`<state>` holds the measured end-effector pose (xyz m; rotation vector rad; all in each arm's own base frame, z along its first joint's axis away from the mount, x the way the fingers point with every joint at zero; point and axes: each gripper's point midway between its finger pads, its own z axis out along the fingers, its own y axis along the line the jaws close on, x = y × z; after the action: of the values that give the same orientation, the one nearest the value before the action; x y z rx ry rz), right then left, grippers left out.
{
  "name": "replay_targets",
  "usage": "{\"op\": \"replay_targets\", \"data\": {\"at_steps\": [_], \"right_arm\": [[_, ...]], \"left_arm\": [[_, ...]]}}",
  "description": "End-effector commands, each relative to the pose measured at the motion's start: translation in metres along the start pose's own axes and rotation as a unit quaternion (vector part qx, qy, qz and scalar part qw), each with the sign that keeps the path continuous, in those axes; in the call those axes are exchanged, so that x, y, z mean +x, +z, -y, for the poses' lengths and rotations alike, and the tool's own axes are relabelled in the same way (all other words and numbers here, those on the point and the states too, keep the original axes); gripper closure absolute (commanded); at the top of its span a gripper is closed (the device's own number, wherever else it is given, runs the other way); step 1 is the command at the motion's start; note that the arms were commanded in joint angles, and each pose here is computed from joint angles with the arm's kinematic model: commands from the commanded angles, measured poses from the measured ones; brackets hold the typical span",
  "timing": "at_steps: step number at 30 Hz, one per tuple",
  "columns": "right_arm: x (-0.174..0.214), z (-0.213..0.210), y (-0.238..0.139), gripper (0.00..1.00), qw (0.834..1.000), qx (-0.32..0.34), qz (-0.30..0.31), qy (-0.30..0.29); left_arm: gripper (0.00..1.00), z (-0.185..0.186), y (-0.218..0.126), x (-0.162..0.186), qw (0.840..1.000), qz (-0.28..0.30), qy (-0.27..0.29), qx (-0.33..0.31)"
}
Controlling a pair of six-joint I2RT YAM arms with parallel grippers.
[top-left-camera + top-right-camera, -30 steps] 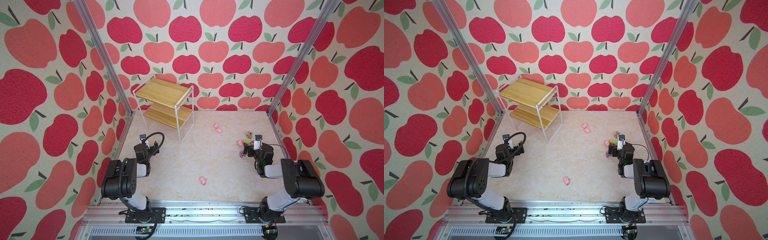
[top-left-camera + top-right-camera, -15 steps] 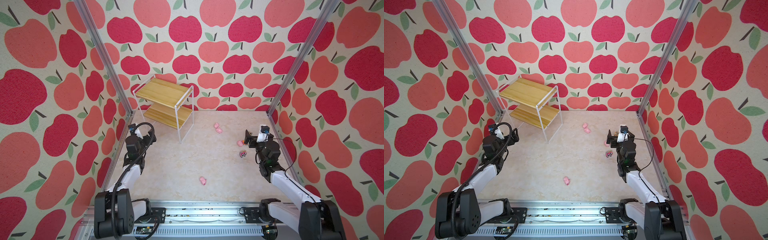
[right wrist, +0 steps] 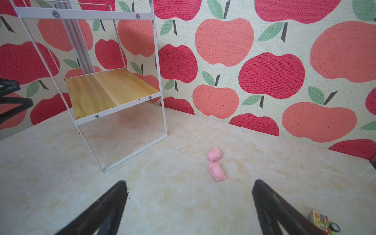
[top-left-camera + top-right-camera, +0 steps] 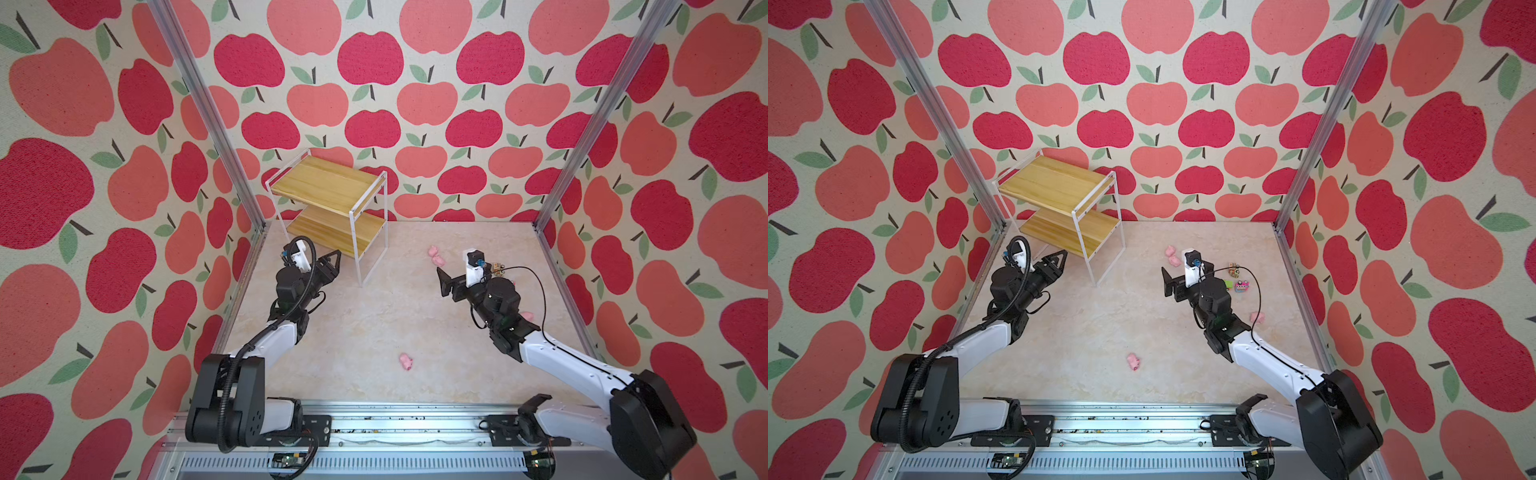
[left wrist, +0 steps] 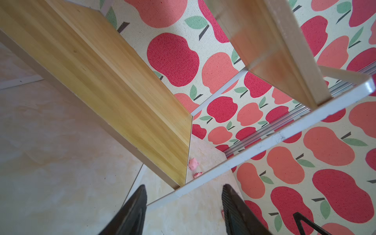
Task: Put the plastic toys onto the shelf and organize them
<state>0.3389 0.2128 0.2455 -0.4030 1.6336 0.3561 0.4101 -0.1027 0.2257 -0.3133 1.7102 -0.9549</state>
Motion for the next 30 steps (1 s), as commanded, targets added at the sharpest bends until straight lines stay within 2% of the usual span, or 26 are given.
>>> {"op": "replay_targets", "data": {"at_steps": [1,13,18,30], "right_arm": [[-0.024,-0.005,-0.005,0.01,1.000,-0.009,0.025,0.014],[-0.036,0.004,-0.033,0.01,0.999,0.009,0.036,-0.010],[-0.039,0.010,-0.039,0.01,0.999,0.023,0.037,-0.018],[-0.039,0.034,-0.047,0.01,0.998,0.050,0.029,-0.002]], "left_arm": [[0.41,0.030,0.015,-0.021,0.998,0.028,0.015,0.047],[0.46,0.053,0.066,0.010,0.997,-0.005,0.042,0.061],[0.46,0.076,0.085,0.029,0.995,-0.019,0.053,0.078],[0.46,0.144,0.155,0.095,0.983,-0.070,0.068,0.155]]}}
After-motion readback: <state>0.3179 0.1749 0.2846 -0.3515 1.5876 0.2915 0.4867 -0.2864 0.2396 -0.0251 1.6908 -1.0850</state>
